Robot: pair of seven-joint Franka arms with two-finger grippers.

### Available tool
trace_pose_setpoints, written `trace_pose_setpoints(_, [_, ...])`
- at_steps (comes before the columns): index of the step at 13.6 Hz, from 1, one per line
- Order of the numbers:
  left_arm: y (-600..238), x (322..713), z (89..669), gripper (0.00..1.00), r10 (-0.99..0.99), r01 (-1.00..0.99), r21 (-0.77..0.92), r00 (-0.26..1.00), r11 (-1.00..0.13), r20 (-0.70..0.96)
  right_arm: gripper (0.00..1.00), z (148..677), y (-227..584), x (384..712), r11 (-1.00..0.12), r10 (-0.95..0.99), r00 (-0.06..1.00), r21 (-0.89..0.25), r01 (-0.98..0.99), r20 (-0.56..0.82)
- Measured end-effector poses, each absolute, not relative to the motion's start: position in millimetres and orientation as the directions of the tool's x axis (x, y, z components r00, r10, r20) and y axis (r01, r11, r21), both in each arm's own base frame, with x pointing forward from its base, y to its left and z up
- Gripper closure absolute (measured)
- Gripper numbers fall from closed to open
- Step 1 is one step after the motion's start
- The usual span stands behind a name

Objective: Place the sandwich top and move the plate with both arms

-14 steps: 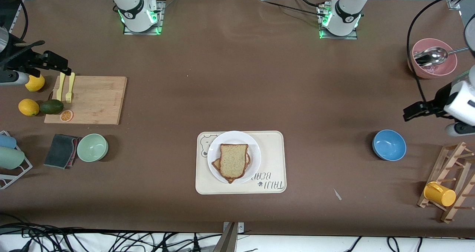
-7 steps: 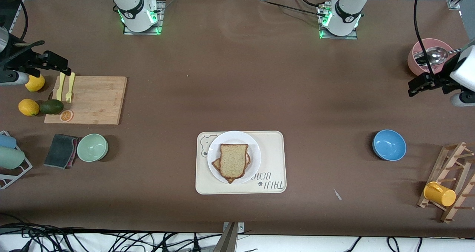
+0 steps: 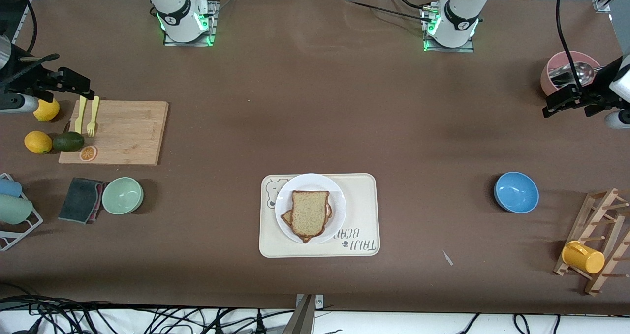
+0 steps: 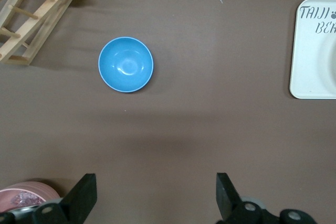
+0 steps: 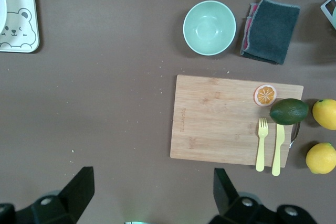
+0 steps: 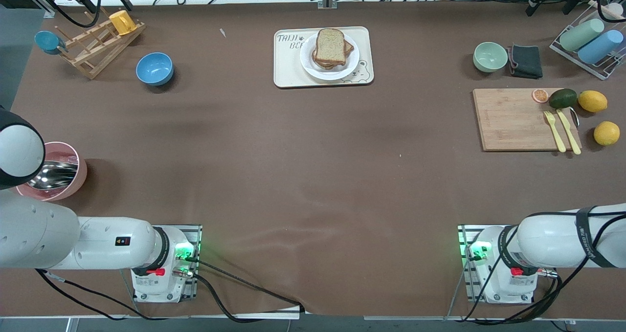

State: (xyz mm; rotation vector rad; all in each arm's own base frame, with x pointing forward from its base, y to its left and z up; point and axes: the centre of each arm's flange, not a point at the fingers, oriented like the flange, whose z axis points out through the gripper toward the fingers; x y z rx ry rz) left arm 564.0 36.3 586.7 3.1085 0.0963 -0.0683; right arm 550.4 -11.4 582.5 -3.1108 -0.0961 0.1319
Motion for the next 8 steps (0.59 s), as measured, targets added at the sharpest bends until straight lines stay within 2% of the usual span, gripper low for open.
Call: trace_pose_setpoints(8, [27, 556, 588, 0.0, 0.029, 0.032, 0.036, 0.997, -0.999, -0.077, 0.0, 583, -11, 550, -0.998, 0.063, 0.995, -0.029, 0.061, -0.084])
